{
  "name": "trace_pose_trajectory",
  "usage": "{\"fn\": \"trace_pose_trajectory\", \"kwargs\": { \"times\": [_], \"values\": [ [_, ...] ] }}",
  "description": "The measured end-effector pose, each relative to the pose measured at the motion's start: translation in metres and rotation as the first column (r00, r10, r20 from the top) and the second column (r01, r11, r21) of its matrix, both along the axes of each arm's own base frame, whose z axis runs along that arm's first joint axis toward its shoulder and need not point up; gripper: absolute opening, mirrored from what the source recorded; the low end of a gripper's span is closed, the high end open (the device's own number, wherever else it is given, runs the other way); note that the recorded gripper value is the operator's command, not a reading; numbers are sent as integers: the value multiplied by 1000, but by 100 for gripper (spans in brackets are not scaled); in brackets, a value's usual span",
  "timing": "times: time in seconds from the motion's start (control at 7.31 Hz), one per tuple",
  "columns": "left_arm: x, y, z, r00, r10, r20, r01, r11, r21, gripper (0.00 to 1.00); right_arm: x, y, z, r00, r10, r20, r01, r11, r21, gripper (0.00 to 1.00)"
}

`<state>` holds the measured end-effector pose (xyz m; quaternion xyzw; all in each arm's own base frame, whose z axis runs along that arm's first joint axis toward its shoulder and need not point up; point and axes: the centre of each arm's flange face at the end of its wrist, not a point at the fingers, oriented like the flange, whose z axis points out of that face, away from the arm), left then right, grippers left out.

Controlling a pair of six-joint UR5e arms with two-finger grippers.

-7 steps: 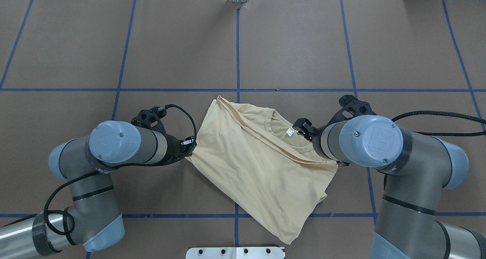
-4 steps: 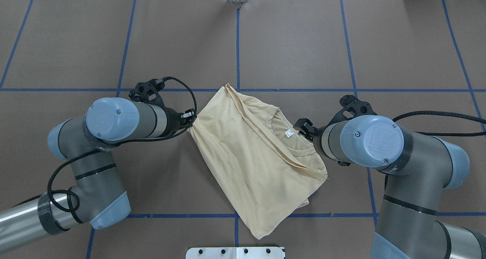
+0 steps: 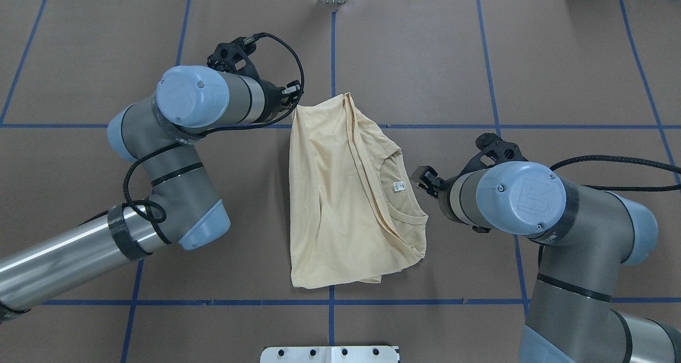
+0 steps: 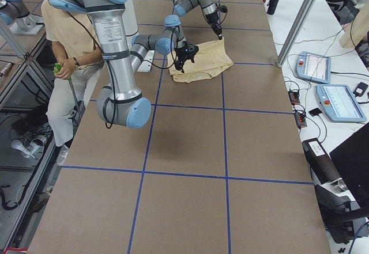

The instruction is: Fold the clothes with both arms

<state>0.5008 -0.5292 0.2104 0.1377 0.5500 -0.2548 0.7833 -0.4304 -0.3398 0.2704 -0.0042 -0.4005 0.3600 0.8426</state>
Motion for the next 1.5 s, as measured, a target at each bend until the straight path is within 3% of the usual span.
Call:
{"fn": "trace_pose_trajectory", "kwargs": {
  "times": [0.14, 0.27, 0.41, 0.82, 1.23, 1.5],
  "values": [
    [5, -25, 0, 1000, -23, -9, 23, 1000, 8, 2, 0, 0, -2, 1000, 1, 5, -1, 1000, 1, 100],
    [8, -47, 0, 999, -41, -5, 41, 999, 13, 84, 0, 1, -4, 1000, 4, 10, -4, 1000, 1, 100],
    [7, -62, 1, 999, -47, 16, 46, 998, 32, 99, -1, 3, -4, 1000, 4, 10, -4, 1000, 0, 100],
    [-24, -73, 15, 997, -53, 62, 48, 997, 68, 99, -21, 24, -3, 1000, -3, 14, 3, 1000, -23, 100],
    [-83, -24, 27, 998, -9, 59, 6, 999, 54, 99, -85, 88, -14, 998, 52, 46, -49, 997, -60, 100],
    [-89, -15, 30, 998, 3, 63, -6, 999, 46, 99, -108, 100, -7, 986, 148, 73, -137, 981, -135, 100]
  ]
}}
